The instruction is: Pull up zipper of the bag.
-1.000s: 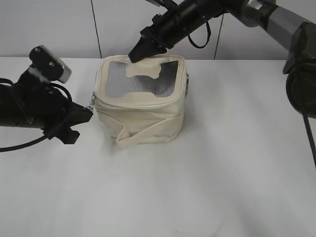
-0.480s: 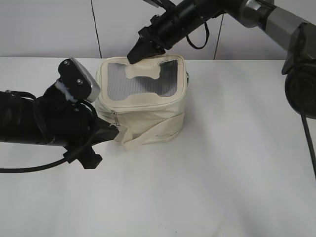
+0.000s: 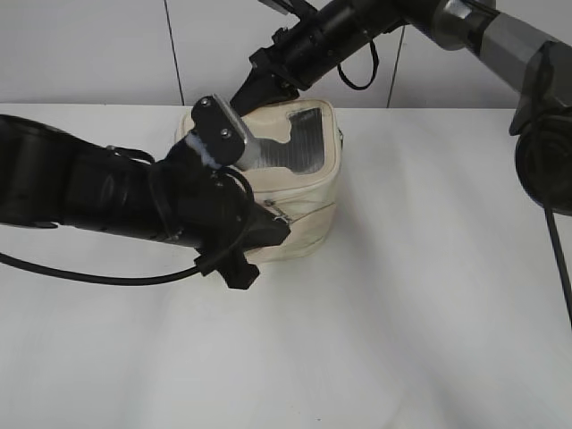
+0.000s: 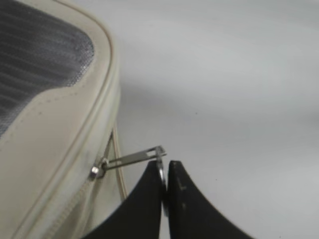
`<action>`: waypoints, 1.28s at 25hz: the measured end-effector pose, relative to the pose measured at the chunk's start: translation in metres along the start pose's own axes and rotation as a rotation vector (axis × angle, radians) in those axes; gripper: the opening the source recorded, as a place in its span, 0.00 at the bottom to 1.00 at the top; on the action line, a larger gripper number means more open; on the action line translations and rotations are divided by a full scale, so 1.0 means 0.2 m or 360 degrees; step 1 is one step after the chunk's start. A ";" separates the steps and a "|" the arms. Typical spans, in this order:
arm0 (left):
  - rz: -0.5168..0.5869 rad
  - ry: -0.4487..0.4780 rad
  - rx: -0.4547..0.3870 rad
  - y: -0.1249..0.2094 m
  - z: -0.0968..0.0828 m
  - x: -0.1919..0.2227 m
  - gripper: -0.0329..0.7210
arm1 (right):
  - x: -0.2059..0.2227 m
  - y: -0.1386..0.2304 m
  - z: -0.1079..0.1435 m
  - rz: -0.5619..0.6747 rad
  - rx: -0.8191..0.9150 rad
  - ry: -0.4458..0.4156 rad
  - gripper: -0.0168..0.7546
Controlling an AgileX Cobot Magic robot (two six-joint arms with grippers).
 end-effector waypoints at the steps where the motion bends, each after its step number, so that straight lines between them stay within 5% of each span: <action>1: -0.0011 0.0022 -0.0010 -0.02 -0.01 0.02 0.06 | 0.00 0.00 0.00 0.0000 0.0002 0.0000 0.07; 6: -0.0013 0.0050 -0.0248 -0.02 -0.02 0.03 0.12 | -0.01 0.00 -0.01 0.0010 0.0006 0.0027 0.13; 11: -0.0048 0.0160 -0.0370 -0.12 -0.12 -0.08 0.56 | -0.14 -0.05 -0.12 -0.0039 0.0030 0.0168 0.48; 15: -0.0025 0.0109 -0.0437 -0.17 -0.11 -0.23 0.72 | -0.40 -0.09 -0.27 -0.0115 0.0127 0.0342 0.47; 19: -0.0112 -0.0025 -0.0543 -0.22 0.12 -0.37 0.67 | -0.70 -0.10 -0.38 -0.0247 0.0295 0.0387 0.43; 22: -0.0196 -0.0045 -0.0595 -0.32 0.39 -0.40 0.62 | -0.81 0.02 -0.46 -0.0265 0.0434 0.0317 0.38; 27: -0.0260 0.0037 -0.0486 -0.52 0.74 -0.23 0.61 | -0.79 0.40 -0.35 -0.0244 0.0548 0.0199 0.26; 32: -0.0187 0.0330 -0.0443 -0.55 0.83 0.02 0.63 | -0.78 0.64 -0.21 -0.0492 0.0422 0.0388 0.27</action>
Point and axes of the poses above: a point on each arm's last joint axis where the gripper is mounted, x pointing out along that axis toward the gripper, z along the wrist's bending axis when the last joint is at zero, y = z × x, the point moved 10 cm from there along x, pointing out along that axis toward the gripper, and after that the axes turned 3 degrees about -x, right-handed, at the moved point
